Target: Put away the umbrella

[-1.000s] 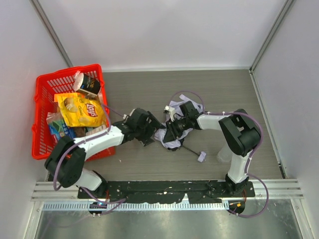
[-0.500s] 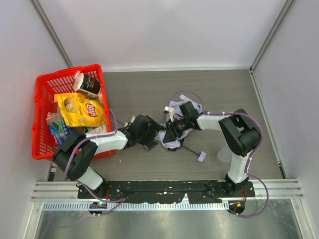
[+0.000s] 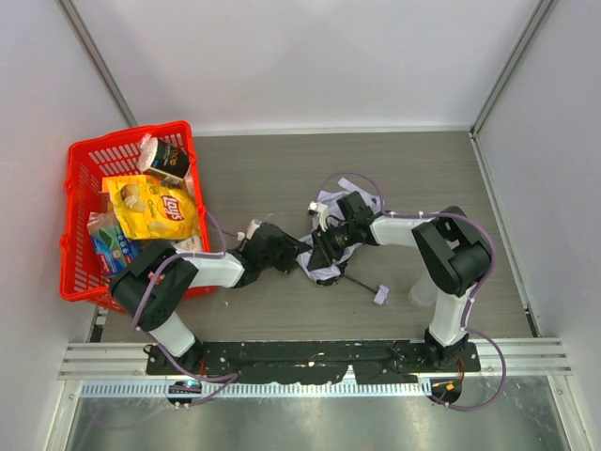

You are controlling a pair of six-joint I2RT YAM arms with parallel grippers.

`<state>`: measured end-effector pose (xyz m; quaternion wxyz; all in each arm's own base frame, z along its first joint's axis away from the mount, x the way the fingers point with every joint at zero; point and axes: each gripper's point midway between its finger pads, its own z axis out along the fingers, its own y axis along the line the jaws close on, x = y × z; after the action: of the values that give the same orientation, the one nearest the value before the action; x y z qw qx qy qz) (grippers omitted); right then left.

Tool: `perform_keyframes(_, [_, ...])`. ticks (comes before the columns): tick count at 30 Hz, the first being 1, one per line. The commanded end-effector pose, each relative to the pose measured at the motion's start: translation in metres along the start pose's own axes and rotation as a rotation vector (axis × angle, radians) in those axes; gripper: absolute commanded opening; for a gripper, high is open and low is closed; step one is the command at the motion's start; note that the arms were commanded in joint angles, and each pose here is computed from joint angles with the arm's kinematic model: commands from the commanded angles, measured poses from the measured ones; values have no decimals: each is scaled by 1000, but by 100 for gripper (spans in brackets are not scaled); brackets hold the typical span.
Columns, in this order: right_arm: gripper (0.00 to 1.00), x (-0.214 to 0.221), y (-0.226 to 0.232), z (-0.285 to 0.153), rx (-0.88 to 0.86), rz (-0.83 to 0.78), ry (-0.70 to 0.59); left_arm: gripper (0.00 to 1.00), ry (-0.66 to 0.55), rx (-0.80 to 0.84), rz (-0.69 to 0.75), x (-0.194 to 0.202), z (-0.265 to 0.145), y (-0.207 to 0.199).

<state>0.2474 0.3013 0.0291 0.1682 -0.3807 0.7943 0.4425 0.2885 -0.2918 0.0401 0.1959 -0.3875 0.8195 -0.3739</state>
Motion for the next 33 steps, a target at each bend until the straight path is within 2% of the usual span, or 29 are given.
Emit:
perform_keyframes(1, [1, 14, 34, -1, -95, 30, 65, 32, -158, -89, 117, -32, 9, 39])
perform_keyframes(2, [1, 14, 36, -1, -96, 32, 63, 24, -163, -86, 135, -33, 8, 40])
perform_keyframes(3, [1, 15, 38, -1, -96, 41, 64, 21, -162, -82, 145, -33, 7, 38])
perform_keyframes(5, [1, 13, 41, -1, -92, 44, 56, 5, -159, -88, 173, -33, 6, 38])
perform_keyframes(7, [1, 9, 39, -2, -50, 55, 39, 0, -151, -87, 202, -32, 5, 38])
perform_keyframes(9, [4, 6, 35, -3, -16, 61, 31, 0, -134, -90, 222, -29, 6, 37])
perform_keyframes(11, [12, 1, 34, -4, 24, 91, 23, 0, -121, -91, 215, -27, 6, 40])
perform_keyframes(12, [25, 0, 33, -5, 39, 90, 22, 0, -121, -89, 204, -27, 6, 41])
perform_keyframes(13, [44, -3, 24, -9, 116, 99, 15, 0, -123, -92, 200, -27, 6, 43])
perform_keyframes(14, [52, -4, 23, -11, 146, 100, 14, 0, -126, -95, 197, -27, 6, 44])
perform_keyframes(16, [61, -8, 14, -23, 310, 78, 23, 0, -132, -116, 203, -29, 4, 49])
perform_keyframes(17, [64, -12, 11, -35, 416, 56, 18, 0, -138, -123, 204, -30, 3, 50])
perform_keyframes(19, [67, -28, 15, -55, 493, 84, -57, 0, -146, -123, 216, -32, 1, 51])
perform_keyframes(24, [70, -51, 32, -111, 664, 343, -261, 0, -118, -137, 250, -29, -1, 56])
perform_keyframes(27, [76, -55, 18, -160, 806, 539, -435, 0, -94, -137, 267, -25, -1, 59])
perform_keyframes(30, [78, -53, -5, -204, 926, 662, -591, 0, -77, -129, 305, -23, -3, 57])
perform_keyframes(33, [80, -63, -26, -223, 986, 721, -669, 0, -78, -100, 324, -23, -6, 50])
